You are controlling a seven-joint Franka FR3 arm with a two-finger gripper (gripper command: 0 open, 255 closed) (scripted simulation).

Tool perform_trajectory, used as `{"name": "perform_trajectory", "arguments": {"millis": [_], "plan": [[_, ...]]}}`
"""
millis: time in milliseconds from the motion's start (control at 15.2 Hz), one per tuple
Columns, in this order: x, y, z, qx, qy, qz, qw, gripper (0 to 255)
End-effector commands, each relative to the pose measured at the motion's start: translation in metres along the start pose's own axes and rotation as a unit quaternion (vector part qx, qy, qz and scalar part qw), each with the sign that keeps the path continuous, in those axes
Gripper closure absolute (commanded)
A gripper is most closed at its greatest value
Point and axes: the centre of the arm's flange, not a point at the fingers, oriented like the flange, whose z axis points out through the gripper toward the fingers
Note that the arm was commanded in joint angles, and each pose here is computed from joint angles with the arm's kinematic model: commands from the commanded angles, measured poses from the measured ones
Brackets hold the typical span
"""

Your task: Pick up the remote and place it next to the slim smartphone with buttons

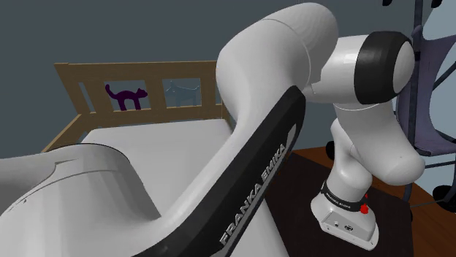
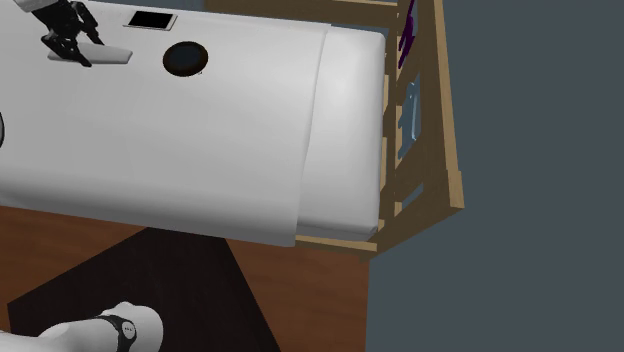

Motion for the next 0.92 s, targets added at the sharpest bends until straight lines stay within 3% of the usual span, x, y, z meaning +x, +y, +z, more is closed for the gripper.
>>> {"name": "perform_trajectory", "arguments": {"millis": [0,528,858], "plan": [[-0.002,0.000,0.011,0.000,0.000,0.000,1.0000,255],[-0.002,-0.001,0.053,0.000,0.000,0.000,1.0000,255],[-0.002,-0.001,0.053,0.000,0.000,0.000,1.0000,255]]}}
